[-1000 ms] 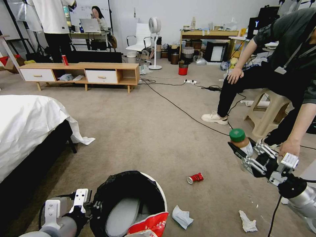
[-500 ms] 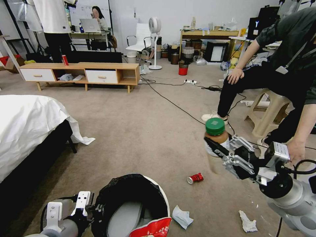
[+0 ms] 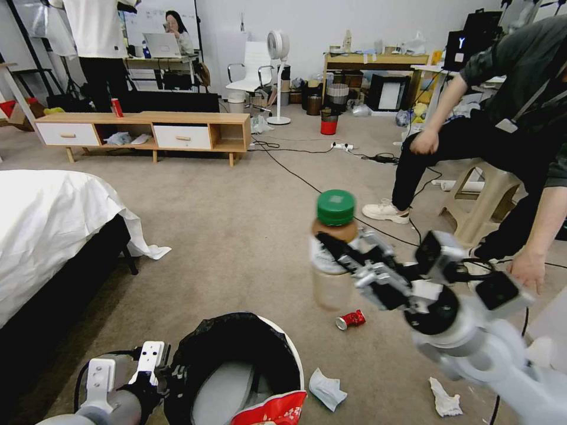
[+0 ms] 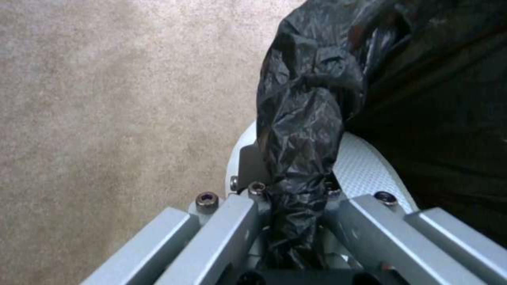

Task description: Pick up the trash bin and place the garbage on the floor into it.

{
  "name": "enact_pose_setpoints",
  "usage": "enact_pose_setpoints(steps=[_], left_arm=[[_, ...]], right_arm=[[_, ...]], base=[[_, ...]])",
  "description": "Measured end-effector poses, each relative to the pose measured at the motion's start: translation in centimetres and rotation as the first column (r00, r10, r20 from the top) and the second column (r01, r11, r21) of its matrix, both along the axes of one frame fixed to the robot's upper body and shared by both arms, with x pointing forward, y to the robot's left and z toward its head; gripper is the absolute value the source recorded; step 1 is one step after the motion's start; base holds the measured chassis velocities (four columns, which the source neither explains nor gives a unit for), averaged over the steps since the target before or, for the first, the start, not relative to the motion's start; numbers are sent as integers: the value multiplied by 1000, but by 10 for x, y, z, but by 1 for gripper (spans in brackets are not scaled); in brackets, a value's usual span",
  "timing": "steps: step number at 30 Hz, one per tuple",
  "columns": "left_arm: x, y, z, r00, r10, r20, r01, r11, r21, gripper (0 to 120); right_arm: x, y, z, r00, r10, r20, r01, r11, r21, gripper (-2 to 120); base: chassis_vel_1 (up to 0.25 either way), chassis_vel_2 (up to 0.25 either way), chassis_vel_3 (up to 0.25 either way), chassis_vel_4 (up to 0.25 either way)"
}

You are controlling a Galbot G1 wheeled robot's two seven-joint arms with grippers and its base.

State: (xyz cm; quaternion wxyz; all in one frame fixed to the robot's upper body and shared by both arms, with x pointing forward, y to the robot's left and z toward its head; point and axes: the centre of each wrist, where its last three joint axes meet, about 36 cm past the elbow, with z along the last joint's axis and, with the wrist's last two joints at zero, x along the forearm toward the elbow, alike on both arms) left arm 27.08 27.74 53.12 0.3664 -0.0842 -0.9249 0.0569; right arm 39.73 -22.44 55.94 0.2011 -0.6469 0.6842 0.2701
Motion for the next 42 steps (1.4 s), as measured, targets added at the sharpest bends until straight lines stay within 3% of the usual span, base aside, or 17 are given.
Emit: enact_pose_setpoints(steps=[5, 16, 30, 42], left_arm=[[3, 1, 0, 1000, 0, -1, 0, 1000, -12, 1], [6, 3, 2, 1000, -3, -6, 3, 1000, -19, 1], [9, 5, 2, 1000, -4, -9, 4, 1000, -30, 1], [9, 3, 11, 1000, -6, -20, 5, 998, -65, 1]], right_arm=[[15, 41, 4, 993, 118, 21, -119, 992, 45, 42], [26, 88, -12, 965, 261, -2, -260, 964, 54, 42], [19, 106, -33, 935, 350, -48, -348, 936, 44, 42], [19, 100, -55, 938, 339, -76, -341, 940, -16, 44]], base=[[0, 0, 0, 0], [0, 0, 0, 0], [0, 0, 0, 0], [0, 0, 0, 0]])
